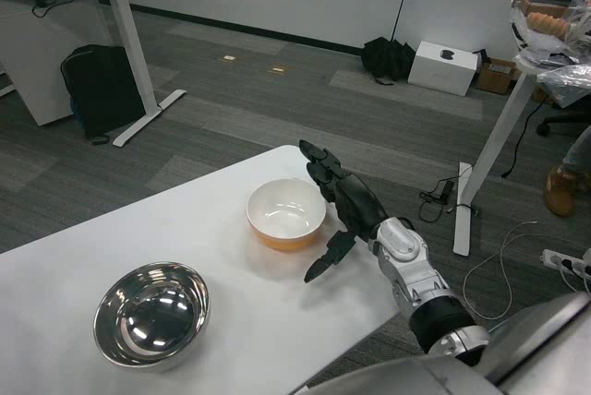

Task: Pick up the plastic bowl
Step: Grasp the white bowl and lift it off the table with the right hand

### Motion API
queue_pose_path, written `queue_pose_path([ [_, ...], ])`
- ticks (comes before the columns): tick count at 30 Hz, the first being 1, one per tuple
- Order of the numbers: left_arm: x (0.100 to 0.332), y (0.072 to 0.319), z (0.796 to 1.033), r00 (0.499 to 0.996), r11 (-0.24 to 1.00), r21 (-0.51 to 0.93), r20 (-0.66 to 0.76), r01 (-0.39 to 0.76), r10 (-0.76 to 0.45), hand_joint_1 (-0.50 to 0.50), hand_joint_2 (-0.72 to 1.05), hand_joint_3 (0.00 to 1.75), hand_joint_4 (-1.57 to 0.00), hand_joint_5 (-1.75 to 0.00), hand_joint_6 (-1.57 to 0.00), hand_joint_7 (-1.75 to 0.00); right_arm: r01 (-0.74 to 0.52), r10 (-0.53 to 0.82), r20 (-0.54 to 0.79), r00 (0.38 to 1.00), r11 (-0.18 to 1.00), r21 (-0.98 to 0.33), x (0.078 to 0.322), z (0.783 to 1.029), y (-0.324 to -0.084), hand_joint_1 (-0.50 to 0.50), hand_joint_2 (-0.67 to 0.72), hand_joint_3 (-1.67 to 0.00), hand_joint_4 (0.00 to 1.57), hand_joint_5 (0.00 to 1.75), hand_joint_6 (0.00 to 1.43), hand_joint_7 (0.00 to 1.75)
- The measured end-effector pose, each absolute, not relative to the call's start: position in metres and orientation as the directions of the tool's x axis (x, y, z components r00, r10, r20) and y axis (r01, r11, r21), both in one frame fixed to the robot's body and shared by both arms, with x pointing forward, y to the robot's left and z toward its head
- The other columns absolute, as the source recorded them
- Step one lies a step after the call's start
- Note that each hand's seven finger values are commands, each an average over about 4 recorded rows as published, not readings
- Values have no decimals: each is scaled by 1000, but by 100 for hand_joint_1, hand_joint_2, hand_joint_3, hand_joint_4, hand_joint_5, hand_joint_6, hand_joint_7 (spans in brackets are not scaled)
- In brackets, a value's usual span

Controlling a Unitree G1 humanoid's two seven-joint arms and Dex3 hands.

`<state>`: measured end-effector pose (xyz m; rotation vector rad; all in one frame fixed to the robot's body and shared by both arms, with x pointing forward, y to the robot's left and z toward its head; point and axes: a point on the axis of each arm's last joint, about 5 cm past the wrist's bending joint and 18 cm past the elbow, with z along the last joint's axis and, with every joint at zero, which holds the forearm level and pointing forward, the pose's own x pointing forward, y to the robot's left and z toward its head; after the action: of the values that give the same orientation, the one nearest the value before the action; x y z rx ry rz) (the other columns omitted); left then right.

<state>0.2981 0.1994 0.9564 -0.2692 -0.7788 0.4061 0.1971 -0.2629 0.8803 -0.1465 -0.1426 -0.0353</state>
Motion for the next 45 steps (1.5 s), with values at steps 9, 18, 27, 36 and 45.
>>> queue_pose_path([
  [9, 296, 200, 953, 648, 888, -379, 614, -259, 451, -50, 60, 0, -86, -31, -3, 0, 17, 0, 101, 995, 986, -163, 210, 875, -254, -46, 28, -8, 0, 0, 0, 14],
  [18, 294, 201, 949, 653, 888, -377, 608, -264, 452, -50, 60, 0, -86, -31, -3, 0, 28, -14, 100, 995, 990, -138, 220, 868, -250, -46, 34, -8, 0, 0, 0, 14],
  [27, 294, 201, 949, 653, 888, -377, 608, -263, 452, -50, 60, 0, -86, -31, -3, 0, 56, -43, 124, 991, 993, -102, 224, 864, -245, -46, 41, -8, 0, 0, 0, 14],
  [36, 294, 201, 949, 653, 888, -377, 607, -264, 452, -50, 60, 4, -86, -31, -3, 0, 72, -62, 137, 989, 995, -67, 225, 862, -240, -46, 34, -8, 0, 0, 0, 14],
  [45, 292, 201, 947, 656, 888, -375, 604, -267, 453, -50, 60, 0, -86, -31, -3, 0, 82, -74, 145, 987, 995, -51, 227, 861, -234, -46, 28, -8, 0, 0, 0, 14],
])
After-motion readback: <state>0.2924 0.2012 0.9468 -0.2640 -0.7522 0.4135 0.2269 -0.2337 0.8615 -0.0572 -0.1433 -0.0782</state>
